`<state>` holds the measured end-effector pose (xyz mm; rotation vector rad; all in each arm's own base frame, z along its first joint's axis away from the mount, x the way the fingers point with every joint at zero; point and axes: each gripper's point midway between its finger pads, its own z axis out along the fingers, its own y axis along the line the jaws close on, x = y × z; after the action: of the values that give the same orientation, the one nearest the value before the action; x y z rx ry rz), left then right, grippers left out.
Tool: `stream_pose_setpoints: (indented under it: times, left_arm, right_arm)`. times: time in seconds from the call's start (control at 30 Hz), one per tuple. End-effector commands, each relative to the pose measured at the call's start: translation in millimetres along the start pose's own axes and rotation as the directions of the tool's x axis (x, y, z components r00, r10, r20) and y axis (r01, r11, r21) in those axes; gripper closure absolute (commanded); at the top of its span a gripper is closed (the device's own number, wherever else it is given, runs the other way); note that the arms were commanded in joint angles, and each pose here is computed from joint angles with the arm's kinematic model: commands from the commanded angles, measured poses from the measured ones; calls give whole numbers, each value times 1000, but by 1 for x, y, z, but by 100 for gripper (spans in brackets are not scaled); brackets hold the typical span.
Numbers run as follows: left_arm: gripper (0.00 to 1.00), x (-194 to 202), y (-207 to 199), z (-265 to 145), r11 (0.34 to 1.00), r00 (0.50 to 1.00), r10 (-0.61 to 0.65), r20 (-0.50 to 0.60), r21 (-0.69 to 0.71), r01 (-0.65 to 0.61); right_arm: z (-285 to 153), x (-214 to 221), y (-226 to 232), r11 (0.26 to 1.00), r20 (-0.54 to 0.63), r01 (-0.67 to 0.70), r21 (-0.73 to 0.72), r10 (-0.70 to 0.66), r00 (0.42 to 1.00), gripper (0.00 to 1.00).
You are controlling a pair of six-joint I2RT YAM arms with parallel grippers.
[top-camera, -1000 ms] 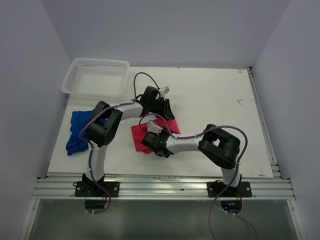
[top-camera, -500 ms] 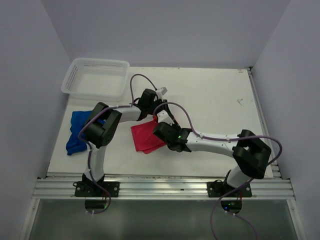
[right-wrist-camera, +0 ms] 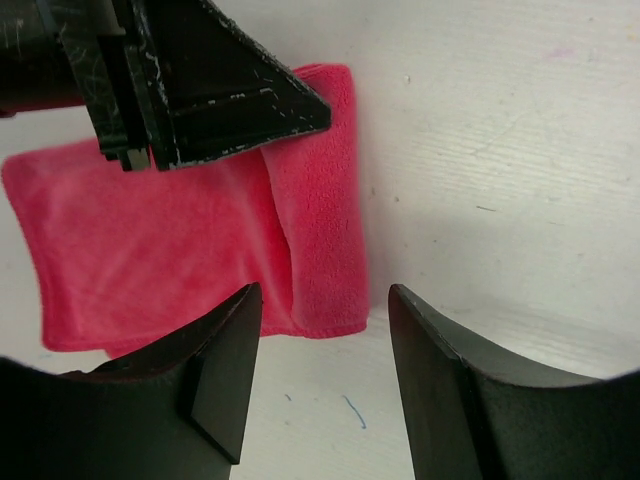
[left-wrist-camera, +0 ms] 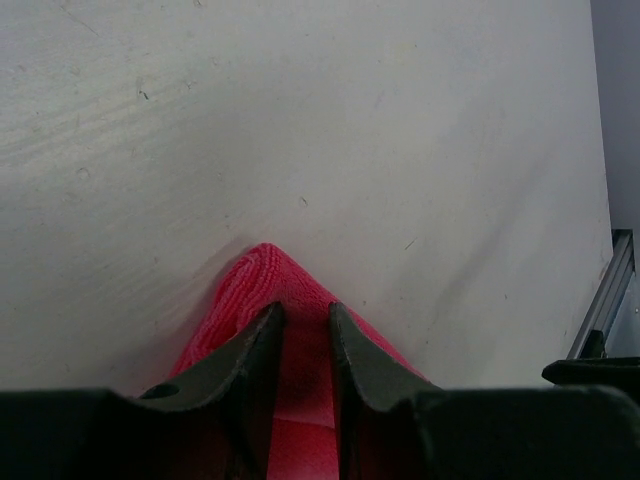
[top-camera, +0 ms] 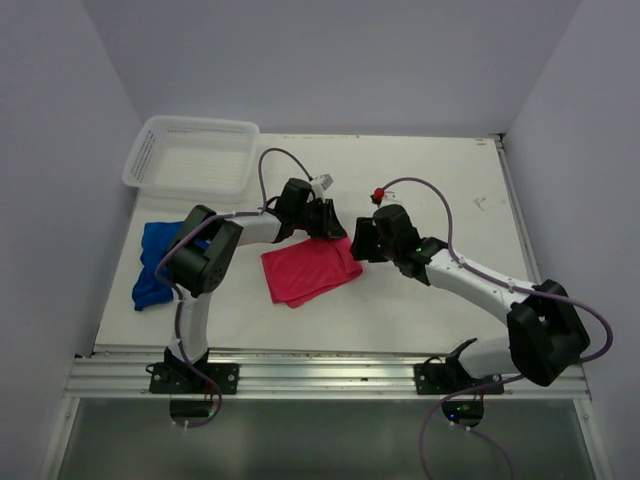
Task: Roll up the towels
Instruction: Roll the towel
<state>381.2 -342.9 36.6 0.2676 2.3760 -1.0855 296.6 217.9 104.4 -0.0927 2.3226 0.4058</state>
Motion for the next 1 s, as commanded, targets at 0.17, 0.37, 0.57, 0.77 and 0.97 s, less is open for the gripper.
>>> stream_pose_setpoints:
  times: [0.17, 0.37, 0.57, 0.77, 0.97]
  left_arm:
    - [70, 2, 28, -10, 993, 1000, -17, 16, -115, 18]
    - [70, 1, 27, -11, 993, 1000, -15, 16, -115, 17]
    - [70, 1, 27, -12, 993, 1000, -16, 12, -117, 17]
    - [70, 1, 26, -13, 993, 1000, -14, 13, -117, 15]
    - [70, -13, 11, -18, 996, 999, -13, 33, -87, 16]
  right_arm:
    - [31, 1, 21, 931, -109, -263, -253, 243, 964, 43]
    - [52, 15, 13, 926, -170, -282, -250, 245, 955, 43]
    - [64, 35, -1, 944, -195, -259, -206, 220, 956, 46]
    - [66, 48, -8, 955, -192, -209, -208, 170, 967, 81]
    - [60, 47, -22, 979, -135, -113, -172, 90, 987, 99]
